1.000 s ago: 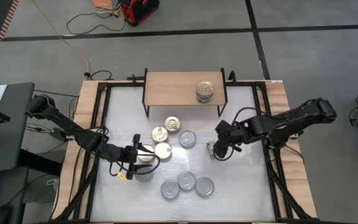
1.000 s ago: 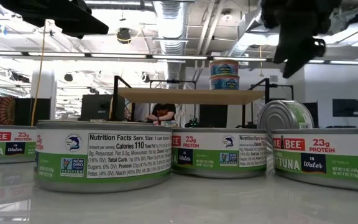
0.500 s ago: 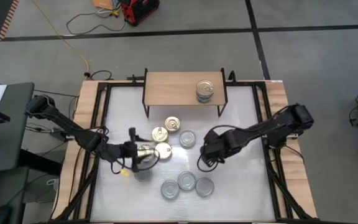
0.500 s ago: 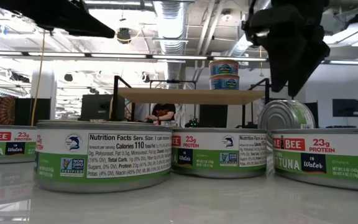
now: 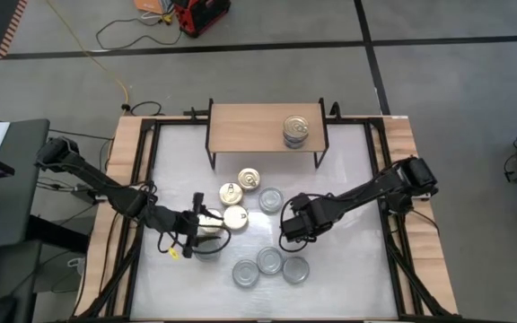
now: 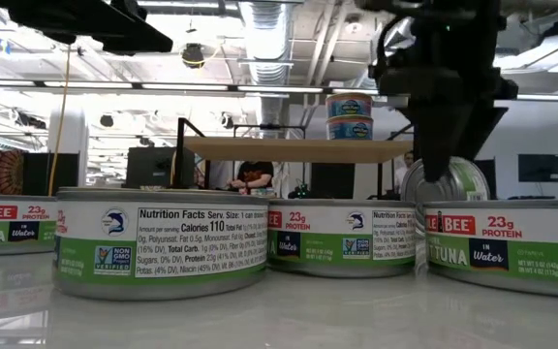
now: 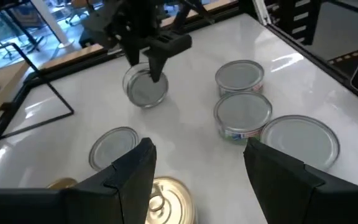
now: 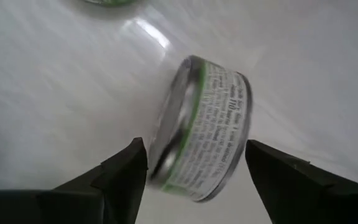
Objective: Stack canned seafood by type on shelf
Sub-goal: Put the green white tuna can on the shelf
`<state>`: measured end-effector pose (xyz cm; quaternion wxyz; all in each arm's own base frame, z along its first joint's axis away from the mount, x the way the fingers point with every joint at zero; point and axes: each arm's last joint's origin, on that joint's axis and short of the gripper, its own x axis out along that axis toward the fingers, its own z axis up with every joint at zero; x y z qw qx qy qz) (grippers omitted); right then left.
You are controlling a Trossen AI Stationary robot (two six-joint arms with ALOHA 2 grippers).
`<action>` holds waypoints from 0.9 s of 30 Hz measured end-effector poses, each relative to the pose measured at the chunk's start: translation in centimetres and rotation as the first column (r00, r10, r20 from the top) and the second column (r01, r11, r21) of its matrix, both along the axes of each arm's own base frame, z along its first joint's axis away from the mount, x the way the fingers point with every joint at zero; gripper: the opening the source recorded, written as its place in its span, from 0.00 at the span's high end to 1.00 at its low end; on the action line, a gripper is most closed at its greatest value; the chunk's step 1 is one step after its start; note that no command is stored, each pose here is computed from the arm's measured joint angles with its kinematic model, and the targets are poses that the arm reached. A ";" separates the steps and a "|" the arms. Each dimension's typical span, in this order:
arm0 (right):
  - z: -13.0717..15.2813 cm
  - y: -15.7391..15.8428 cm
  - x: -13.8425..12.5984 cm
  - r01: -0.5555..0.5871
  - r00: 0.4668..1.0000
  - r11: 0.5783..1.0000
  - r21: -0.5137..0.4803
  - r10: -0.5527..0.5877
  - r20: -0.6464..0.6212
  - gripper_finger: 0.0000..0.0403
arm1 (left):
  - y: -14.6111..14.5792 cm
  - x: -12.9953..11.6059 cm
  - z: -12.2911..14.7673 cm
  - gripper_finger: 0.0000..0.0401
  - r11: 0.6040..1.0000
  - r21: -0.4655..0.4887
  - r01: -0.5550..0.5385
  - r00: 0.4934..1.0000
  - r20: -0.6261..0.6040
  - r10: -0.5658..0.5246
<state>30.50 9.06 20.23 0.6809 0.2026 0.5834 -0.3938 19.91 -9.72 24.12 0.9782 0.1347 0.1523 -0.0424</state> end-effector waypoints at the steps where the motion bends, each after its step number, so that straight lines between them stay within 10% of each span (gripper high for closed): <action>1: -0.3 -0.1 0.0 0.006 1.000 1.000 -0.002 -0.006 -0.008 0.25 | 0.0 0.0 0.0 0.42 1.000 0.003 -0.008 1.000 0.000 0.008; 12: -1.2 0.8 0.1 -0.032 0.999 1.000 -0.001 0.032 -0.009 0.60 | -0.1 -0.5 -0.2 0.42 0.992 -0.098 0.074 0.995 -0.059 -0.080; 19: -1.0 2.0 -0.4 -0.199 0.980 0.971 -0.135 0.198 -0.020 0.60 | 0.1 -0.9 -1.9 0.42 0.939 -0.219 0.264 0.964 0.084 -0.251; 27: 1.0 3.5 0.6 -0.433 0.885 0.798 -0.420 0.465 -0.029 0.60 | 2.0 -1.9 -3.4 0.42 0.904 -0.325 0.279 0.958 0.163 -0.237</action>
